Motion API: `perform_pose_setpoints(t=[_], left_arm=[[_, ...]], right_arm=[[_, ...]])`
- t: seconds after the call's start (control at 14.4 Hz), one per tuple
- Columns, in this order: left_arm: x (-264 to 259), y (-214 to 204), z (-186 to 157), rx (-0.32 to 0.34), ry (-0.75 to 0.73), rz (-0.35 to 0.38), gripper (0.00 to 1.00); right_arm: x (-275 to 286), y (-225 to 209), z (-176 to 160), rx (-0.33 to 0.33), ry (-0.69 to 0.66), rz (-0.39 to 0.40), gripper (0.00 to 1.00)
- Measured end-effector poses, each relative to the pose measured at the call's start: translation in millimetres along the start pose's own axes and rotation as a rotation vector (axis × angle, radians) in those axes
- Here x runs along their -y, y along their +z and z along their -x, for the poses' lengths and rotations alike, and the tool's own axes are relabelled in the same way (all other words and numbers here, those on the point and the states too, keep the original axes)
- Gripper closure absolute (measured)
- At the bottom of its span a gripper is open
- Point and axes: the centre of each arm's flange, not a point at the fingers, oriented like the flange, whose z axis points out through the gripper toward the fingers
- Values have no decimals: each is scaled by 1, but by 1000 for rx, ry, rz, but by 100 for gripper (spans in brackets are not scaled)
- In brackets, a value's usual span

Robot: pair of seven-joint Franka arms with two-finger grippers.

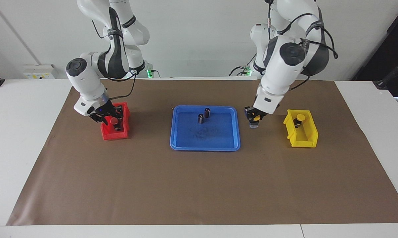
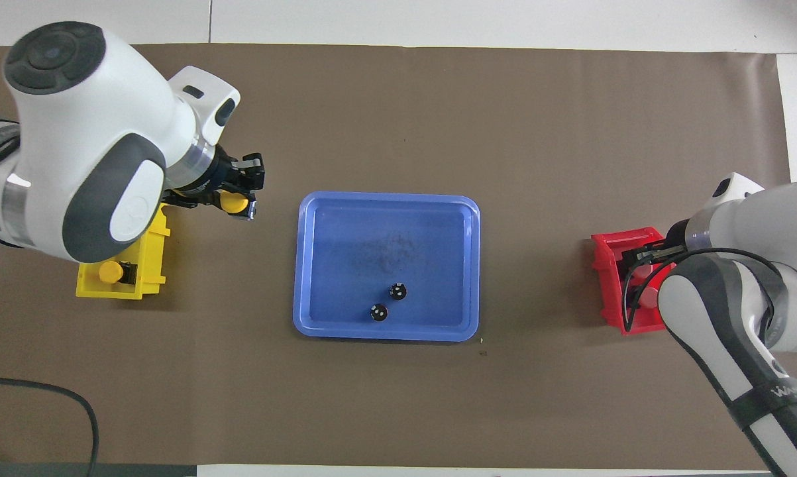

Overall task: Sort red and yellow buttons by color
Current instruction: 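Place the yellow button into the yellow bin with the left gripper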

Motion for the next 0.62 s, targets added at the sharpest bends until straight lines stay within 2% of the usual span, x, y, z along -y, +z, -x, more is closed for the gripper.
perform_pose_setpoints(t=[0.35, 0.56, 0.62], left_arm=[[139, 10, -42, 51, 87, 16, 58], [199, 20, -54, 36, 94, 34, 58], [204, 26, -55, 26, 95, 36, 58]], right_arm=[[3, -82, -17, 31, -12, -12, 28], [7, -122, -9, 28, -16, -9, 1], [9, -135, -4, 30, -17, -9, 0]])
